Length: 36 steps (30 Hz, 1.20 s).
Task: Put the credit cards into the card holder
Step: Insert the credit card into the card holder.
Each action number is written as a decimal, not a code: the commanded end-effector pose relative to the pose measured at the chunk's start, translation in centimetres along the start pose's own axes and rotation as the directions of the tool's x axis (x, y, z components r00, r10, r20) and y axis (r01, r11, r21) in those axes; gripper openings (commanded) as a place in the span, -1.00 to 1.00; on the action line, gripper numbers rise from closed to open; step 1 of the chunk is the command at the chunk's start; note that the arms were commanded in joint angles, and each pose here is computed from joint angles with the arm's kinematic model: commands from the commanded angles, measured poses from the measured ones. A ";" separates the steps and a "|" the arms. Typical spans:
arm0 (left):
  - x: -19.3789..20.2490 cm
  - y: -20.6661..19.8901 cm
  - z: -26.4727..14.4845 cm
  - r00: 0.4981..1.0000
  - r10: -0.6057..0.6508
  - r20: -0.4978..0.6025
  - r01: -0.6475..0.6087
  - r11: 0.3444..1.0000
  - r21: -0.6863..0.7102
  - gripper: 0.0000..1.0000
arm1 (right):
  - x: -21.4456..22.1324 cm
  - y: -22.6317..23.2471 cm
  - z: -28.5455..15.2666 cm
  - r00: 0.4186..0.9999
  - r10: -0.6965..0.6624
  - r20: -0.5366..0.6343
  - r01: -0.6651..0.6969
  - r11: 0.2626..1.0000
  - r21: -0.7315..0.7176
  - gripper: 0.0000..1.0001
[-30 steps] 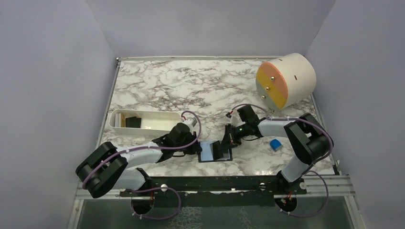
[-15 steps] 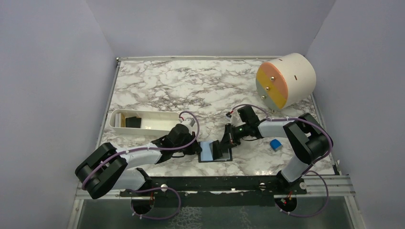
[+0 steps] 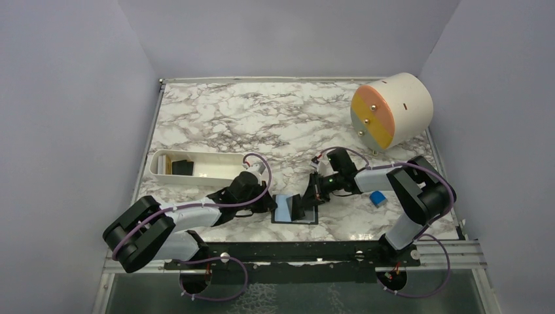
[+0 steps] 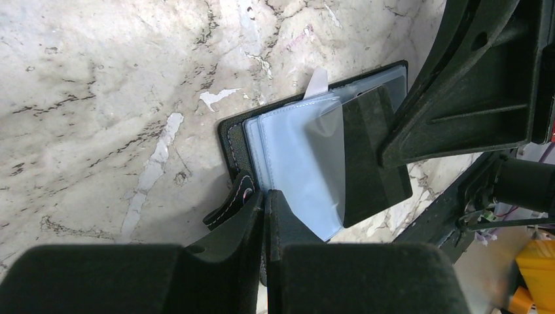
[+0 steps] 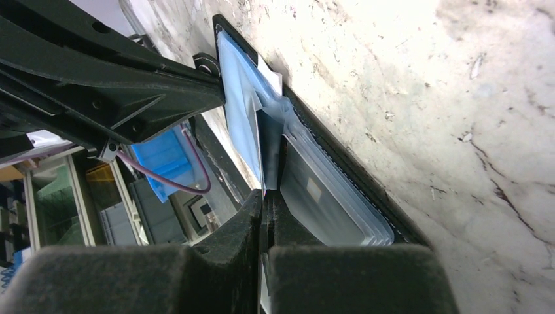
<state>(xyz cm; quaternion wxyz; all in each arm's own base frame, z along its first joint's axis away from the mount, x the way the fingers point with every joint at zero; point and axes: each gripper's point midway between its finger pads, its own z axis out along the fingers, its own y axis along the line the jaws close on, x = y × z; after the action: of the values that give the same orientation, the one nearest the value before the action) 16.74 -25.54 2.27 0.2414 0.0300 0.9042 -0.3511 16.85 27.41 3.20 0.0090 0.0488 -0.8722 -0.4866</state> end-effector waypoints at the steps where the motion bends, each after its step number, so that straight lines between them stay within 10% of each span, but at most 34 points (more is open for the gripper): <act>1: 2.1 1.4 -0.1 0.998 -0.018 -0.061 0.016 0.999 -0.045 -0.84 | -1.2 -0.2 0.0 0.997 -0.048 0.054 0.046 0.998 0.032 -0.98; 36: 2.5 1.7 -0.5 0.994 -0.096 -0.043 0.094 0.994 -0.049 -0.84 | -1.8 -0.9 -0.6 0.980 -0.083 0.181 0.073 0.995 0.062 -0.98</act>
<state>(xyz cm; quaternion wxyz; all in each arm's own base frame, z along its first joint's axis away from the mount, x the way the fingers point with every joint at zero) 16.59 -25.49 2.21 0.2355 -0.0059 0.9020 -0.3619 17.35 26.67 2.79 -0.0498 0.0479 -0.8782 -0.4733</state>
